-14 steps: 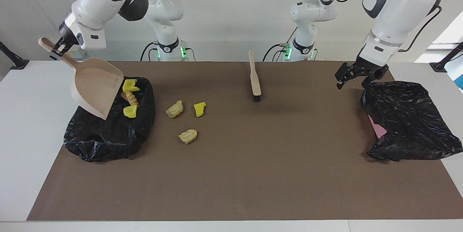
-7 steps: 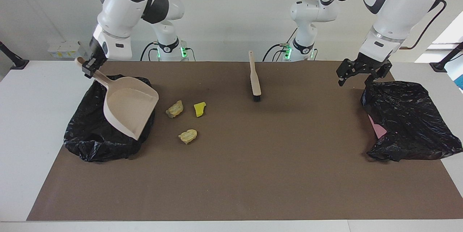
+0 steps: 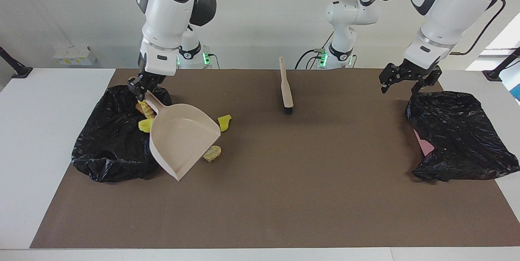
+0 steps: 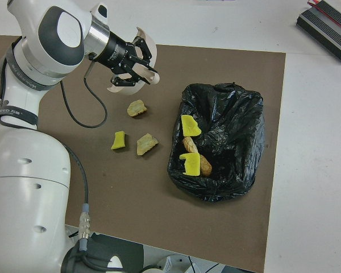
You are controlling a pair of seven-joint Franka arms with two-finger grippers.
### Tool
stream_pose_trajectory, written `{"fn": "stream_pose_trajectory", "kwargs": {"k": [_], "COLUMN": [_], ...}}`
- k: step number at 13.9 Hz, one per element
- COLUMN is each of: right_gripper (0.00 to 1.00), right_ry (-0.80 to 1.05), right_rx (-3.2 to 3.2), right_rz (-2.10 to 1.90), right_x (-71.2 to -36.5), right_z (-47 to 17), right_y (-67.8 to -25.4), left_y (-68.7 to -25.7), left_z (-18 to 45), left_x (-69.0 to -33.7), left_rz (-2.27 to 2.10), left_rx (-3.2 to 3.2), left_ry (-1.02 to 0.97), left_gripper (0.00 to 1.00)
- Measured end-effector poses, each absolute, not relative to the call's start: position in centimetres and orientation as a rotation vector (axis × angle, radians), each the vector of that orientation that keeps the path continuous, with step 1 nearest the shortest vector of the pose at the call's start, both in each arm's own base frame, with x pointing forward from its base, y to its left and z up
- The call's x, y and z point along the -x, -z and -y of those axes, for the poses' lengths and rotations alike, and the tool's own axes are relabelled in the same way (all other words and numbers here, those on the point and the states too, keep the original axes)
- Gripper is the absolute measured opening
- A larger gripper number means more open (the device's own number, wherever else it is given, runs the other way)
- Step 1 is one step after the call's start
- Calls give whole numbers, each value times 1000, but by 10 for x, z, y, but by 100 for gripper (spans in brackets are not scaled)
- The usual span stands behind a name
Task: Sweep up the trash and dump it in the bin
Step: 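Bring the empty dustpan back to the table center with the right gripper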
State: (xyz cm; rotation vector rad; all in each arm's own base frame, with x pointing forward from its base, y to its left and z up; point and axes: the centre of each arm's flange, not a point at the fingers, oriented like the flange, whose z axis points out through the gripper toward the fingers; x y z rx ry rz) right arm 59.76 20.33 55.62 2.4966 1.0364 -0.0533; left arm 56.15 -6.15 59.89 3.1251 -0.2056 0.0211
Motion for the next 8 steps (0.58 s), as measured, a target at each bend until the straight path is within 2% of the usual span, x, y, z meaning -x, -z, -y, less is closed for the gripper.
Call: {"fn": "stream_pose_trajectory", "kwargs": {"k": [2,4,8], "right_gripper": [32,32,32], "right_ry": [-18,-54,-64], "right_rx": [-2636,-2782,-2972], "right_rz": [-854,-639,-254], "right_x": [-598,-605,-621], "right_z": [-261,-291,-357], "right_y": [-541,-529,-477], "left_y": [-599,-599,-599], "left_z": [66,67,61], "left_x": [-561,-561,-562], "left_rz": [219,224,206], "left_rx": [-3124,-3124,-3125], "left_ry": [-22,-22,-23], "left_gripper": [100,100,100]}}
